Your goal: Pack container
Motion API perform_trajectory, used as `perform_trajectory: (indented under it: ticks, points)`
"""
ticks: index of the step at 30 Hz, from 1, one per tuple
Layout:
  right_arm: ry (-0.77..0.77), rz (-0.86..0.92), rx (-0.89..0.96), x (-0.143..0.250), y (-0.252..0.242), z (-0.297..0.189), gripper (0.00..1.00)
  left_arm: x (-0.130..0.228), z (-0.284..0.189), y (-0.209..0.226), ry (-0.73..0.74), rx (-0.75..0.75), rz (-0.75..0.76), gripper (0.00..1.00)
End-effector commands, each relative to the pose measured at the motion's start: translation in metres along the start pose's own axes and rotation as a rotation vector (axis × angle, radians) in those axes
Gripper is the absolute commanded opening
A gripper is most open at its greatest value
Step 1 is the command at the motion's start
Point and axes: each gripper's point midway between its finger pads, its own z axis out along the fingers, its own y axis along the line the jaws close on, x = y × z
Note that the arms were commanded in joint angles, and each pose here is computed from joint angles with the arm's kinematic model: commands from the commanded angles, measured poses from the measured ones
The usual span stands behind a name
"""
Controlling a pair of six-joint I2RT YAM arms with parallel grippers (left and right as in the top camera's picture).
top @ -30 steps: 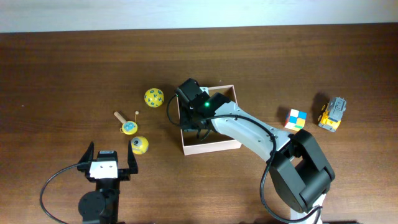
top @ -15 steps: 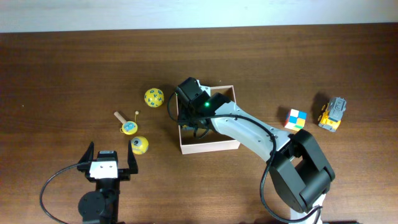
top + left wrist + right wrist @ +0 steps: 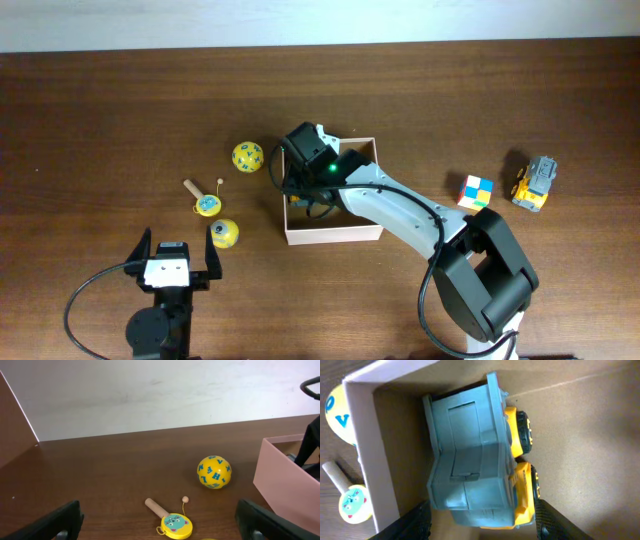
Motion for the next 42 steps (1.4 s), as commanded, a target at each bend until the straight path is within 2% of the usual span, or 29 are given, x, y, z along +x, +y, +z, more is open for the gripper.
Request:
perform_trajectory:
  ticks: [1,12,27,31,36,42]
  points:
    - [-0.003,0.02,0.025,0.0,-0.007,0.006,0.61,0.003,0.0,-0.003,0.003,0.014,0.016,0.99]
    - [0.037,-0.053,0.07,-0.002,-0.026,0.005,0.64,0.003,0.0,-0.003,0.003,0.014,0.016,0.99]
    - [0.017,-0.086,-0.027,-0.01,-0.004,0.004,0.65,0.003,0.0,-0.003,0.003,0.014,0.016,0.99]
    - [0.013,-0.115,-0.031,-0.011,-0.004,0.004,0.64,0.003,0.0,-0.003,0.003,0.014,0.016,0.99]
    - [0.012,-0.143,-0.032,-0.011,-0.003,0.004,0.54,0.003,0.0,-0.003,0.003,0.014,0.016,0.99]
    - [0.005,-0.186,-0.039,-0.013,0.0,0.001,0.53,0.003,0.0,-0.003,0.003,0.014,0.016,0.99]
